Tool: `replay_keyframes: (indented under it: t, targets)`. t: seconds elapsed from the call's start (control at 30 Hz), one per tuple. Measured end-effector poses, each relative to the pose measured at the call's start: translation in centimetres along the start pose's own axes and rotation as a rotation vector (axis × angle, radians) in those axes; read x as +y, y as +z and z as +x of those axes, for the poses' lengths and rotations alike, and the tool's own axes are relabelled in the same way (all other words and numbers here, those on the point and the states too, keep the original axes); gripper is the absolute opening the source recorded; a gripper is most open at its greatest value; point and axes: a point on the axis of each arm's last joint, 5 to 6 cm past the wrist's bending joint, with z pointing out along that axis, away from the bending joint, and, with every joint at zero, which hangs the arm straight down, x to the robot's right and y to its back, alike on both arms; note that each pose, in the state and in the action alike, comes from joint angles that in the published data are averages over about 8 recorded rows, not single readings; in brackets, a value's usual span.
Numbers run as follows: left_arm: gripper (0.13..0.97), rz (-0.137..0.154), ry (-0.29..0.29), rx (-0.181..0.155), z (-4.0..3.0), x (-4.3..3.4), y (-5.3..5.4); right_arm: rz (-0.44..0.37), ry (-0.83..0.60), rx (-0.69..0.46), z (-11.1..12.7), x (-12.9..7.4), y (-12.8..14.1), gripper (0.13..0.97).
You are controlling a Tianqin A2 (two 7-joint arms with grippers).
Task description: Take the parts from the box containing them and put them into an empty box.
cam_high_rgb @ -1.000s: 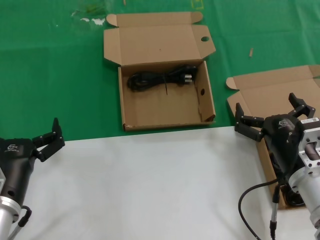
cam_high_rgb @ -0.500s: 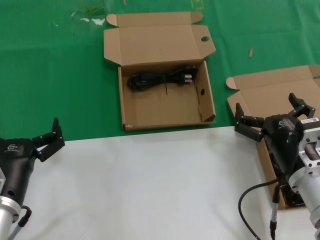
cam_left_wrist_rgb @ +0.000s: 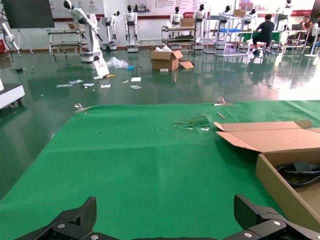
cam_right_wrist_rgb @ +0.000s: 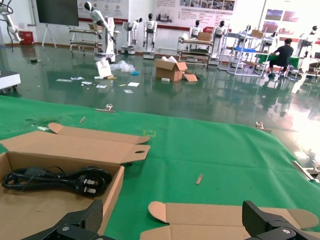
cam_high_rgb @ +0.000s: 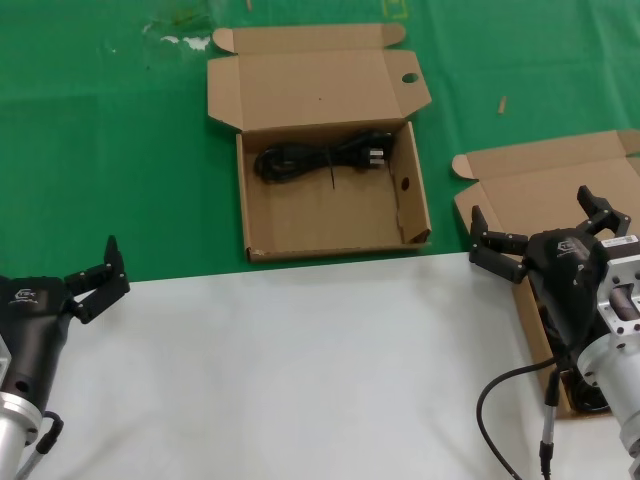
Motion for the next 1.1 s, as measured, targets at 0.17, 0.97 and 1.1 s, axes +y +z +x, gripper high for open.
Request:
replay_keyframes:
  t: [0.17, 0.97, 1.1]
  targets:
    - [0.966, 0.000, 0.000, 0.000, 0.00, 0.00, 0.00, 0.000, 0.000, 0.000, 0.00, 0.00, 0.00, 0.966]
    - [0.966, 0.000, 0.000, 0.000, 0.00, 0.00, 0.00, 0.000, 0.000, 0.000, 0.00, 0.00, 0.00, 0.966]
    - [0.966, 0.000, 0.000, 0.000, 0.00, 0.00, 0.00, 0.000, 0.000, 0.000, 0.00, 0.00, 0.00, 0.966]
